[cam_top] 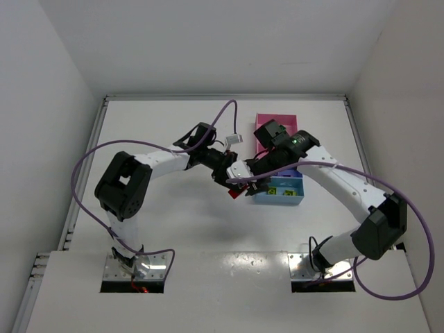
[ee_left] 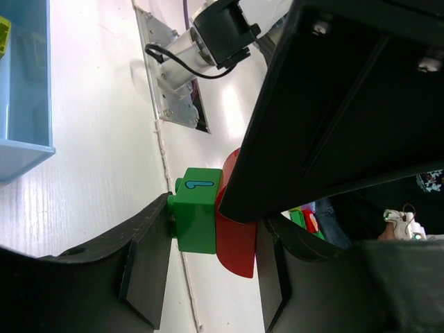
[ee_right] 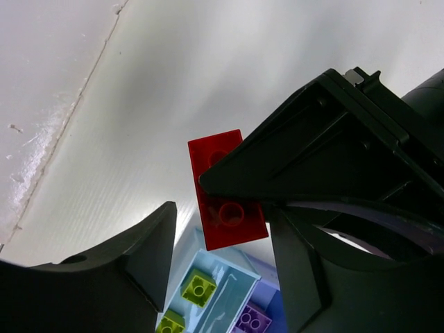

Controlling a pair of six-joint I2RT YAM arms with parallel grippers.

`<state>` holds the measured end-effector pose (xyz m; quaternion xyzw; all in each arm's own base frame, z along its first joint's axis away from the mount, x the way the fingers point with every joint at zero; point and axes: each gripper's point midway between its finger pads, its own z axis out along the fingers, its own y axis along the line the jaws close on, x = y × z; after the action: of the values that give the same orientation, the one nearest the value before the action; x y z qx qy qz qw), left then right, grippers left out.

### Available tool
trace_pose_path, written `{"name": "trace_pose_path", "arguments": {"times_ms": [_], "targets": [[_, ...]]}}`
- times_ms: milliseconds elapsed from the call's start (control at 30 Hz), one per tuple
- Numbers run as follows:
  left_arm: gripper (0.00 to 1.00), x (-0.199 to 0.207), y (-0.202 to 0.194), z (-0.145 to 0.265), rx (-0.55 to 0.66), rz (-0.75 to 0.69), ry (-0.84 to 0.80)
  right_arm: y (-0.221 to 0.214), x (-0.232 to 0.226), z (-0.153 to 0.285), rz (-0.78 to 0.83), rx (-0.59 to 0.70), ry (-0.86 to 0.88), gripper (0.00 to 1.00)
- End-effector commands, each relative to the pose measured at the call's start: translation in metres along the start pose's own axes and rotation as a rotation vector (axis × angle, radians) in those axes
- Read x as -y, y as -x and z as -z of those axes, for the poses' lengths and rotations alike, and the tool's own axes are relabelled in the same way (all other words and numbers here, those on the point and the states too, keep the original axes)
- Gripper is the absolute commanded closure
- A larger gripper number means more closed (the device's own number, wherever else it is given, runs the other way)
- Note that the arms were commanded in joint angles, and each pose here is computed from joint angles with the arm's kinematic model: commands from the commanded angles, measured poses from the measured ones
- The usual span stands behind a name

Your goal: Sort the legos into containers by color

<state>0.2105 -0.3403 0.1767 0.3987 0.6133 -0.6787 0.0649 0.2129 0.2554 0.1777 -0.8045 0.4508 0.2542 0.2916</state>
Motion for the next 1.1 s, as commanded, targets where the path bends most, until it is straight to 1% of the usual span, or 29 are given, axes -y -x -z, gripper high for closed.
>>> {"name": "trace_pose_path", "arguments": {"times_ms": [0,100,167,200,233,300,333,367,467,500,633,733,767,833,867,967,1000,1033,1067], "targets": [[0.56,0.028,-0.001,0.000,-0.037,-0.039,-0.161,0.008,0.003,-0.002,0.073,0.005,-0.009,0.45],[0.56,0.028,-0.001,0.000,-0.037,-0.039,-0.161,0.006,0.003,-0.001,0.073,-0.004,-0.011,0.49],[0.56,0.028,-0.001,0.000,-0.037,-0.039,-0.161,0.005,0.002,-0.004,0.080,-0.015,-0.009,0.54],[0.52,0.028,-0.001,0.000,-0.037,-0.039,-0.161,0.001,0.000,-0.005,0.074,-0.028,-0.005,0.56],[0.48,0.028,-0.001,0.000,-0.037,-0.039,-0.161,0.000,0.000,-0.006,0.081,-0.041,-0.002,0.61],[0.41,0.028,-0.001,0.000,-0.037,-0.039,-0.161,-0.003,0.000,-0.008,0.081,-0.050,-0.004,0.64],[0.34,0.027,-0.003,0.000,-0.037,-0.030,-0.161,-0.005,-0.004,-0.011,0.082,-0.062,0.007,0.67],[0.31,0.029,-0.002,0.000,-0.036,-0.048,-0.161,-0.003,-0.002,-0.009,0.093,-0.059,-0.006,0.71],[0.26,0.030,-0.006,0.000,-0.036,-0.050,-0.161,-0.006,-0.004,-0.010,0.088,-0.070,-0.002,0.77],[0.25,0.031,-0.009,0.000,-0.035,-0.057,-0.161,-0.004,-0.004,-0.008,0.093,-0.068,-0.009,0.81],[0.23,0.039,-0.010,0.001,-0.033,-0.093,-0.162,-0.006,-0.005,-0.006,0.077,-0.061,-0.013,0.84],[0.22,0.045,-0.009,0.008,-0.016,-0.141,-0.150,-0.004,-0.004,-0.002,0.044,-0.050,-0.035,0.84],[0.22,0.043,-0.011,0.011,-0.005,-0.137,-0.127,-0.007,0.000,0.002,0.008,-0.041,-0.057,0.84],[0.22,0.035,-0.006,0.025,0.041,-0.180,-0.035,-0.004,0.000,0.006,-0.033,-0.013,-0.069,0.84],[0.21,0.041,-0.001,0.031,0.060,-0.212,0.003,-0.003,0.001,0.009,-0.069,0.002,-0.090,0.84],[0.21,0.025,0.006,0.059,0.139,-0.253,0.187,-0.002,0.002,0.013,-0.190,0.062,-0.127,0.85],[0.21,0.026,0.009,0.076,0.179,-0.295,0.268,0.001,0.008,0.014,-0.285,0.113,-0.157,0.85],[0.21,0.015,0.013,0.089,0.212,-0.305,0.386,0.004,0.010,0.016,-0.331,0.144,-0.171,0.85],[0.21,0.011,0.014,0.101,0.242,-0.318,0.464,0.010,0.014,0.014,-0.433,0.212,-0.181,0.85]]}}
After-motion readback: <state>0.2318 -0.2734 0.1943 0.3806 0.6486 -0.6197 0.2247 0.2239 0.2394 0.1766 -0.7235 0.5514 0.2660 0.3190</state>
